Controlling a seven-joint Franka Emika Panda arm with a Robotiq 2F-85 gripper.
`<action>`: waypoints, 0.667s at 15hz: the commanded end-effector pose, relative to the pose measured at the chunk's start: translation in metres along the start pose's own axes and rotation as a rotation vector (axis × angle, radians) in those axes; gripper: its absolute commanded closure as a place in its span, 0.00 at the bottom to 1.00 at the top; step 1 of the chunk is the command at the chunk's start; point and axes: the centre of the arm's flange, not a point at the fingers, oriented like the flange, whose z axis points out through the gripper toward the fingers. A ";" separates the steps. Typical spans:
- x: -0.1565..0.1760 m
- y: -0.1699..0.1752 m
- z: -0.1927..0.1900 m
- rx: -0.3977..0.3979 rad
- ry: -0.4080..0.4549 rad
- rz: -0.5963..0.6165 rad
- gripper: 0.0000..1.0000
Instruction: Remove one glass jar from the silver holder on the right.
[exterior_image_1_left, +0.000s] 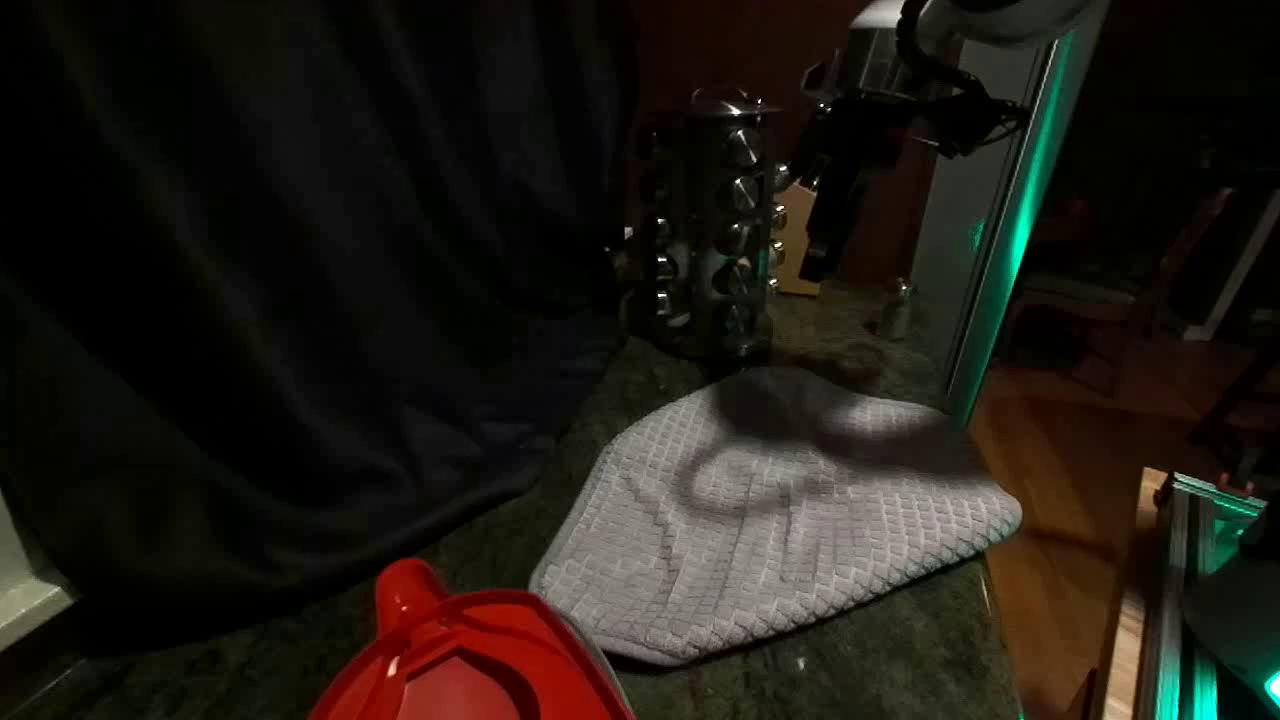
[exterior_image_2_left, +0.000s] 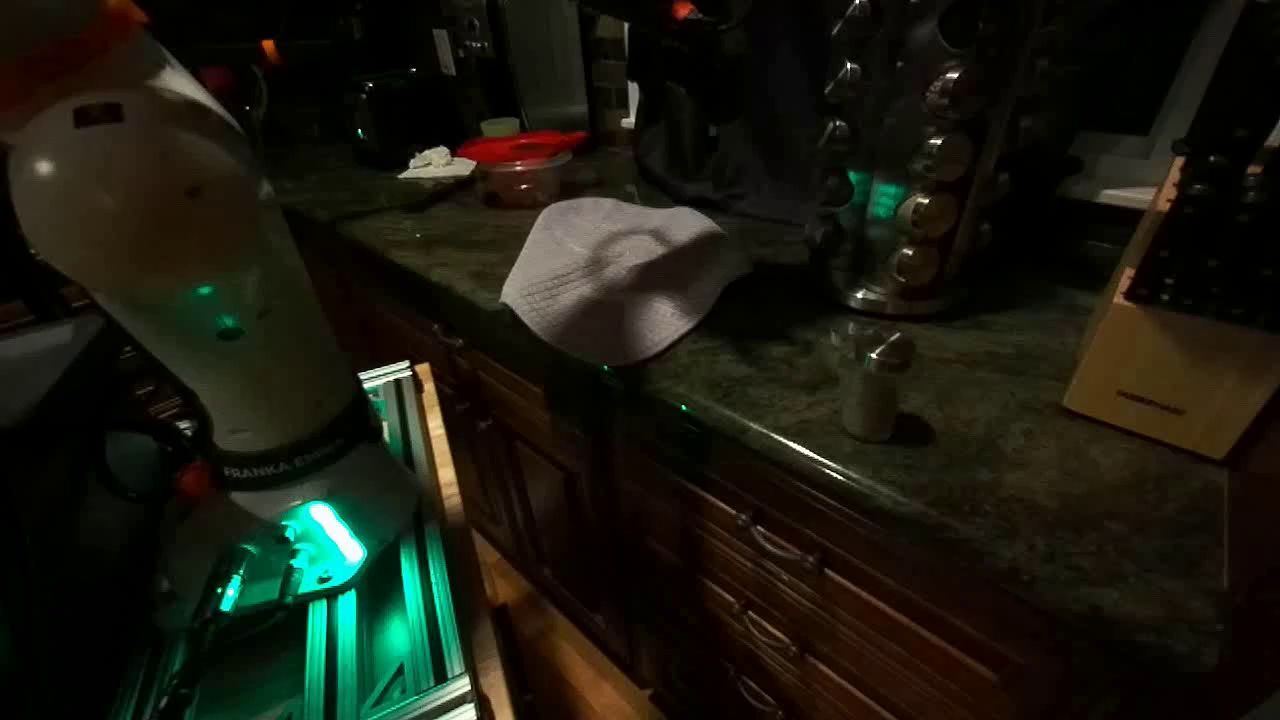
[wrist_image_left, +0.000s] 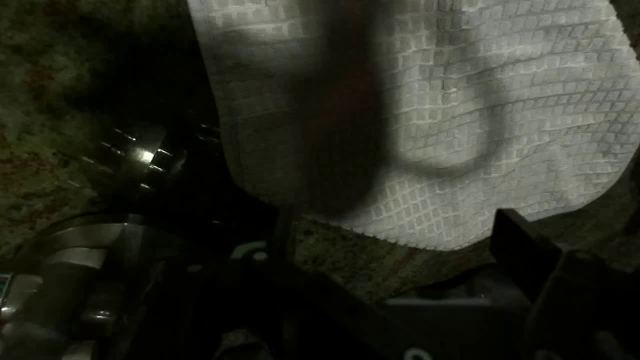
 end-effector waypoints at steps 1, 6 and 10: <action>0.000 0.000 0.000 0.000 0.000 0.000 0.00; 0.000 0.000 0.000 0.000 -0.001 0.000 0.00; 0.003 0.022 -0.004 -0.003 0.018 0.066 0.00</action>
